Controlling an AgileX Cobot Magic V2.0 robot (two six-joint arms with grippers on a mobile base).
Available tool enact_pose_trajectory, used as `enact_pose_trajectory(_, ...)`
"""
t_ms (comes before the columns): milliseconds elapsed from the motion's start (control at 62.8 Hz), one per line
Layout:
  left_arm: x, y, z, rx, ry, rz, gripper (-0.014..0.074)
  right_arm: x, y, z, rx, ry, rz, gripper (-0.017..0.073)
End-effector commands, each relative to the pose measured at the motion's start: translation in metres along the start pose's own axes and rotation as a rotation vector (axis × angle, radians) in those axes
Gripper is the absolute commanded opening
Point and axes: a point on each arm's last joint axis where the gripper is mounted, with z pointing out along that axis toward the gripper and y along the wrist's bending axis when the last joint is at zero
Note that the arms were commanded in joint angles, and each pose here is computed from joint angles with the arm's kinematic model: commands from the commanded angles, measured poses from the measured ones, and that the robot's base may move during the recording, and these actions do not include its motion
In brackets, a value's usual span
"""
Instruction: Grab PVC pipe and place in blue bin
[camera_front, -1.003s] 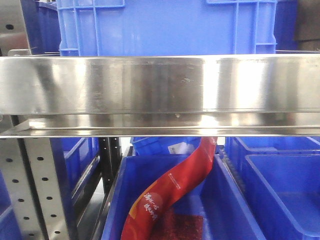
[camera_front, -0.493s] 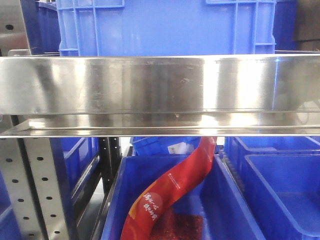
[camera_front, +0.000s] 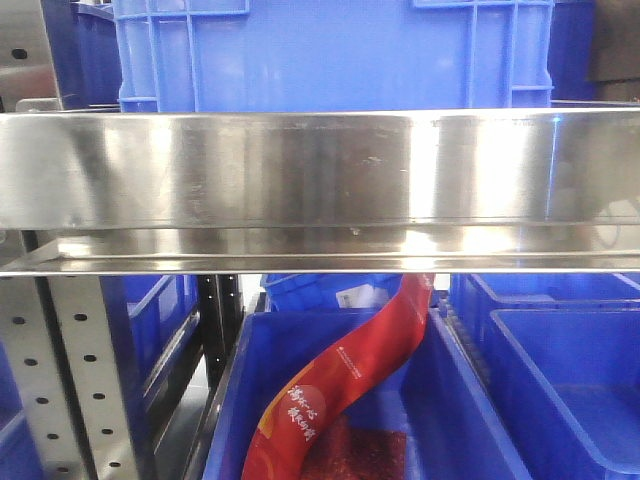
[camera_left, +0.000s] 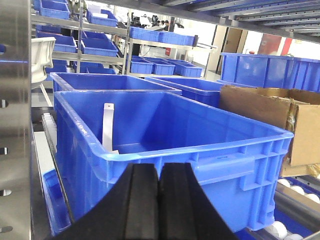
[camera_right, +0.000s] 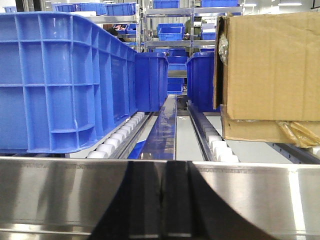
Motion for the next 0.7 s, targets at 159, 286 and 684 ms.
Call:
enact_pose_trajectory(159,-0.002,0.0,-0.001,-0.002,-0.023,-0.004,-0.0111,-0.001,0.0,0.0,0.006,-0.023,-0.015,-0.0168)
enact_pose_trajectory(286,-0.002,0.0,-0.001,-0.002,-0.023,-0.004,-0.0111,-0.002,0.0,0.0,0.006,-0.026,-0.015,-0.0168)
enact_pose_trajectory(684,0.021,0.014,-0.005,-0.082,0.036,0.115,-0.0111,-0.002,0.0,0.0,0.006,-0.026,-0.015,-0.0168)
